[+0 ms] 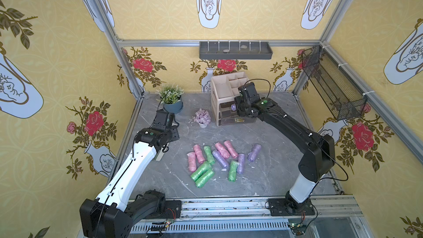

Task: Sort the rolls of trash bags by color and place them into the drawer
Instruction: Place the roll of trash bags in the drawer, then pick up the roll of trash bags from the center of the board.

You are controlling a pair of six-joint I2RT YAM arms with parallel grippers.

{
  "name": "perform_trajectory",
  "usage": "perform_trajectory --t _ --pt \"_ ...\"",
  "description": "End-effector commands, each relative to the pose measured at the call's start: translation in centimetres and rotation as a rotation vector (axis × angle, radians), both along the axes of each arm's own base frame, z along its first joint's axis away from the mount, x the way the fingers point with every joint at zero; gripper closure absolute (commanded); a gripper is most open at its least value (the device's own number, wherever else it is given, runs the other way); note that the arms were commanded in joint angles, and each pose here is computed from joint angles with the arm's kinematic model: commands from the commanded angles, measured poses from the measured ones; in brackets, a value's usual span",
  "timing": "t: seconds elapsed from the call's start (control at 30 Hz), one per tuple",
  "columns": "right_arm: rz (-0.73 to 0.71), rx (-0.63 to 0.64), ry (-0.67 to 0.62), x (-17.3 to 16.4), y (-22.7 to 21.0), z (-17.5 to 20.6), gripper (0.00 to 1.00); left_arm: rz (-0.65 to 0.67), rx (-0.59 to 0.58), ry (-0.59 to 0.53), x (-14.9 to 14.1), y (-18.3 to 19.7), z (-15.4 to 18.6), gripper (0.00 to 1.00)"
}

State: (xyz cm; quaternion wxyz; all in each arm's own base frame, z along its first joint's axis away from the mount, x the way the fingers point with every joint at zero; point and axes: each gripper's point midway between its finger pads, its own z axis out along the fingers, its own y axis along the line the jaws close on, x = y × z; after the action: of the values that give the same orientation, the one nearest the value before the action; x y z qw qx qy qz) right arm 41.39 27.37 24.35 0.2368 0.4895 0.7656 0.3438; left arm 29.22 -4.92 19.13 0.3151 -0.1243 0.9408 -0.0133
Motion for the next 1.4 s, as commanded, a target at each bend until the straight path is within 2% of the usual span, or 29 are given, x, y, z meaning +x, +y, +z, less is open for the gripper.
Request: perform_trajectory --t 0.0,0.23,0.47,0.7,0.87,1.1,1.37 --pt "0.012 -0.002 -0.027 -0.5 -0.1 1.1 0.49 -0.001 0.002 -0.008 0.0 0.1 0.1 0.43" --pt "0.032 -0.011 -0.041 -1.9 -0.2 2.1 0.49 0.002 -0.002 -0.013 -0.2 0.1 0.2 0.43" --pt "0.071 -0.052 -0.109 -3.9 -1.5 4.7 0.50 0.002 -0.012 -0.031 -0.6 0.2 1.0 0.43" --pt "0.228 -0.113 -0.261 -6.4 -3.4 8.5 0.48 -0.018 -0.013 -0.046 -1.1 0.2 1.9 0.43" --pt "0.285 -0.158 -0.297 -9.3 -6.1 10.1 0.49 -0.047 -0.009 -0.047 -1.3 0.0 2.5 0.43" --pt "0.261 -0.250 -0.226 -14.6 -11.7 9.2 0.48 -0.063 0.019 -0.069 -1.1 0.2 3.6 0.43" --pt "0.263 -0.315 -0.108 -19.0 -15.5 6.7 0.48 -0.065 -0.007 -0.077 -0.6 -0.2 3.9 0.45"
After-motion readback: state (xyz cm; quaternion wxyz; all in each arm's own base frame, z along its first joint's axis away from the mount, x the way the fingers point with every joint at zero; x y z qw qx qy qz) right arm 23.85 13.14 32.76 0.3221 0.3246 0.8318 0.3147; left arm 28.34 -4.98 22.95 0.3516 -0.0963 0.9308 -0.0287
